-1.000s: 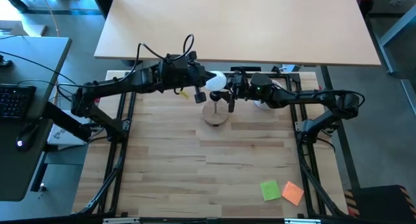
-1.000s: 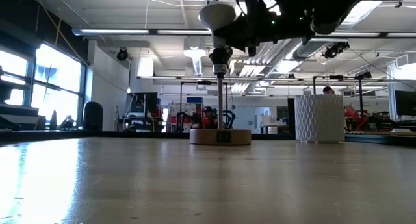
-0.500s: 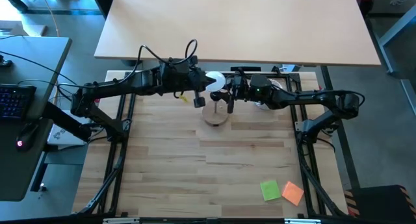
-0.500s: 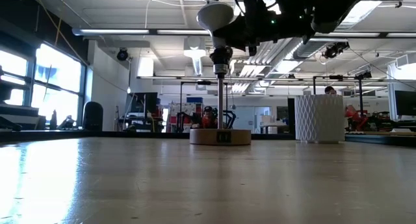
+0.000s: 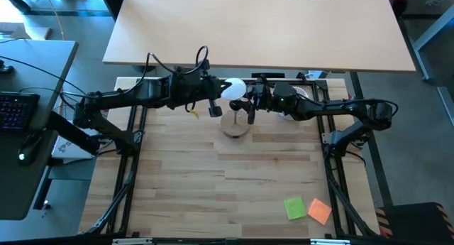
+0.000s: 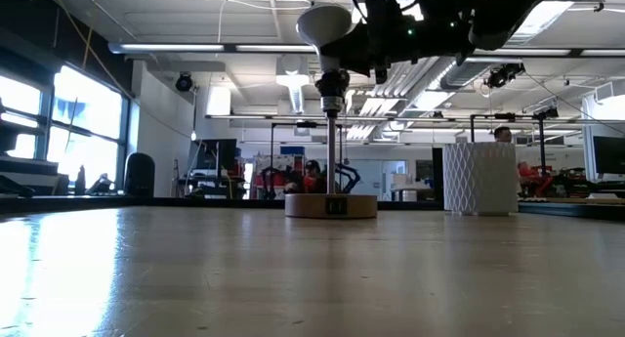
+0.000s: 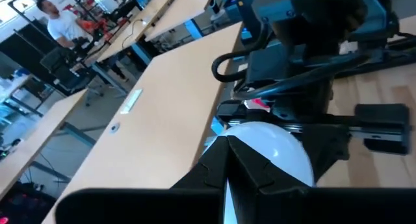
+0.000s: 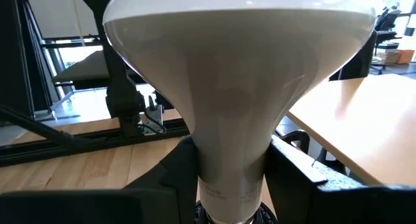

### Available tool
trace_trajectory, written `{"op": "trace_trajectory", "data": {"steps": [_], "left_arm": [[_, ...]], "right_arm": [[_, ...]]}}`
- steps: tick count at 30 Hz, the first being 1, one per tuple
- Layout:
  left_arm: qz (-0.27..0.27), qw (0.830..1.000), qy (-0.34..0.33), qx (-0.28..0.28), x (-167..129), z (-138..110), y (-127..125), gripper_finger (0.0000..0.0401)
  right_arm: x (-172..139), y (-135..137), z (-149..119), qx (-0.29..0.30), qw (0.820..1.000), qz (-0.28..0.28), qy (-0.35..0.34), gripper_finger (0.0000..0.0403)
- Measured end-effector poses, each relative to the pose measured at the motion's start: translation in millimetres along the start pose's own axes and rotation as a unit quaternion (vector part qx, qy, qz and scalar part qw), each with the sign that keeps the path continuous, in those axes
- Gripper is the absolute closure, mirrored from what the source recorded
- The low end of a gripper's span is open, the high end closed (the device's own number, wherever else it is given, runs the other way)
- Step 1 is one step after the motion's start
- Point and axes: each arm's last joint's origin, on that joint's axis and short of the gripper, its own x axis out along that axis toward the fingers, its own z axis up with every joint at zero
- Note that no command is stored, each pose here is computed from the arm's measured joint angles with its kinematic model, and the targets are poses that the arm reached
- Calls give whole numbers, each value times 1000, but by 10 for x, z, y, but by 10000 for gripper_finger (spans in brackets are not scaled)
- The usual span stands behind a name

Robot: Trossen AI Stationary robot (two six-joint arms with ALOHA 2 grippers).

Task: Screw lightbulb
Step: Insert the lightbulb into the lamp

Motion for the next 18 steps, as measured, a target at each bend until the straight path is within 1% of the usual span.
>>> {"op": "trace_trajectory", "data": {"steps": [5, 9, 12, 14, 18], "left_arm": [[7, 1000, -10, 0, -233, 73, -10, 401], [8, 1000, -10, -7, -333, 78, -45, 401], [5, 1000, -11, -21, -354, 1, -104, 401], [7, 1000, -1, -30, -350, -102, -165, 401], [39, 998, 23, -45, -347, -329, -301, 401]], "right_arm": [[-64, 51, -87, 9, 999, -8, -39, 269], [-112, 57, -119, 28, 997, -12, -70, 269], [-111, 57, -96, 27, 997, -12, -77, 269], [-103, 76, -67, 24, 996, -9, -83, 269], [-96, 126, -30, 9, 996, -1, -92, 269]]}}
